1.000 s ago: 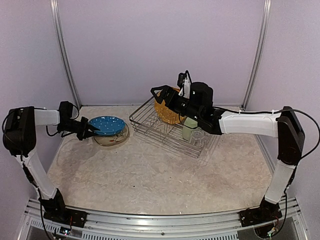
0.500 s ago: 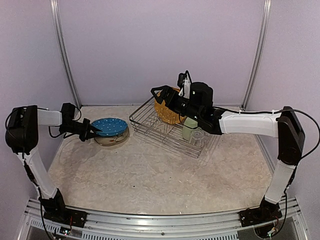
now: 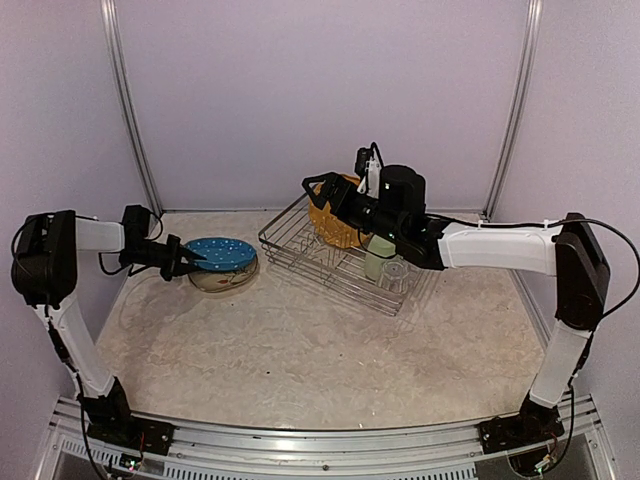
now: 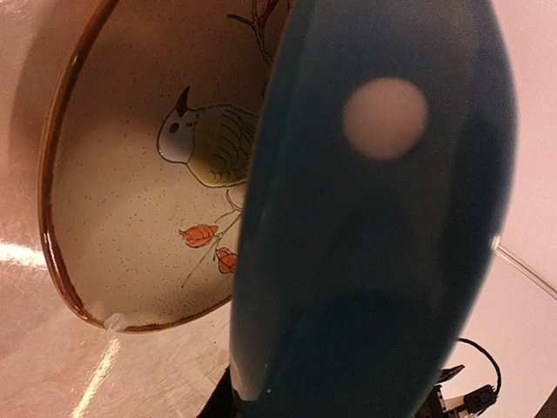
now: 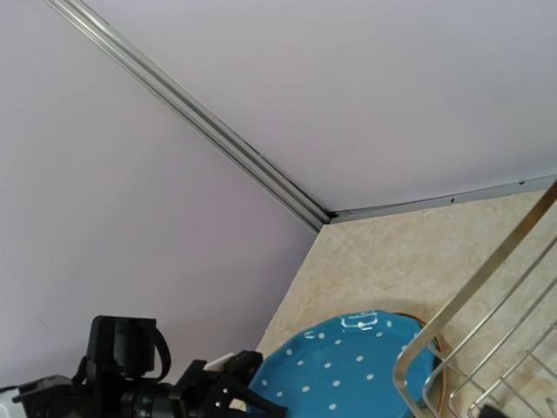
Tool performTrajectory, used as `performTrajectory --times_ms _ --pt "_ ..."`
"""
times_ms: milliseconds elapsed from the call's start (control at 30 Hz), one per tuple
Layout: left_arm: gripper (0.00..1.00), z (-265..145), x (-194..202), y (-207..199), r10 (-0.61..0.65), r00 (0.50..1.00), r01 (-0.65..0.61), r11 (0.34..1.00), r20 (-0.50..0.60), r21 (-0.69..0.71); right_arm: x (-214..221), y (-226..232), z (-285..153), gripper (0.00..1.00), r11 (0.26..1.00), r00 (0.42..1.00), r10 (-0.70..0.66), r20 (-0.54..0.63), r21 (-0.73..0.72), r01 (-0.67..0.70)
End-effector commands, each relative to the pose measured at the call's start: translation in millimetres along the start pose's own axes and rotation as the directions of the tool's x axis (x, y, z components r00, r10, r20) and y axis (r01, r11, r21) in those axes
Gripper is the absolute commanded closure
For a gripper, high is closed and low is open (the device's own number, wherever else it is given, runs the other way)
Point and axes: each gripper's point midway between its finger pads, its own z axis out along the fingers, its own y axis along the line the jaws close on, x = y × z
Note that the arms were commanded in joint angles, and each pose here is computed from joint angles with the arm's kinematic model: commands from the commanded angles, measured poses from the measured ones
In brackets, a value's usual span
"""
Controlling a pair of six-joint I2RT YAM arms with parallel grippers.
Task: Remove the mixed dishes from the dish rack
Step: Place the plate on the plate.
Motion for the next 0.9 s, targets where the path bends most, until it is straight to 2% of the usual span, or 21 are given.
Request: performTrajectory --times_ms 0,200,233,367,600,700,867 --pt "0.77 -5.6 4.6 -33.9 0.116 0.993 -0.112 0.988 -0.028 0.109 -4.6 6.0 -2.5 0.04 1.000 1.000 0.002 0.006 -0.003 -0.002" --pt "0.72 -8.8 0.8 -31.3 0.105 0.994 -0.103 0.990 -0.013 0.098 -5.6 7.8 -2.0 0.04 1.000 1.000 0.000 0.005 -0.004 0.000" --pt "0.68 -9.3 0.2 -30.7 0.104 0.995 -0.102 0.990 -0.009 0.093 -6.6 7.7 -2.1 0.04 1.000 1.000 0.000 0.007 -0.003 0.000" --pt "0.43 -13.0 -3.8 -25.8 0.086 0.996 -0.087 0.993 0.015 0.073 -5.1 7.5 -2.0 0.04 1.000 1.000 -0.001 0.004 -0.003 0.001" --pt "0.29 -12.0 -8.3 -16.5 0.040 0.999 -0.041 0.998 0.021 0.045 -3.5 4.9 -2.8 0.04 1.000 1.000 0.001 0.001 0.002 -0.001" --pt "0.14 -14.7 -12.5 -12.0 0.025 0.999 -0.025 1.000 0.046 0.006 -1.6 2.5 -2.5 0.04 1.000 1.000 -0.009 -0.006 0.010 0.009" --pt "0.11 -23.0 -16.8 -12.0 0.032 0.995 -0.028 0.999 0.090 -0.040 0.6 -2.2 -1.9 0.04 0.999 1.000 -0.023 -0.010 0.030 0.023"
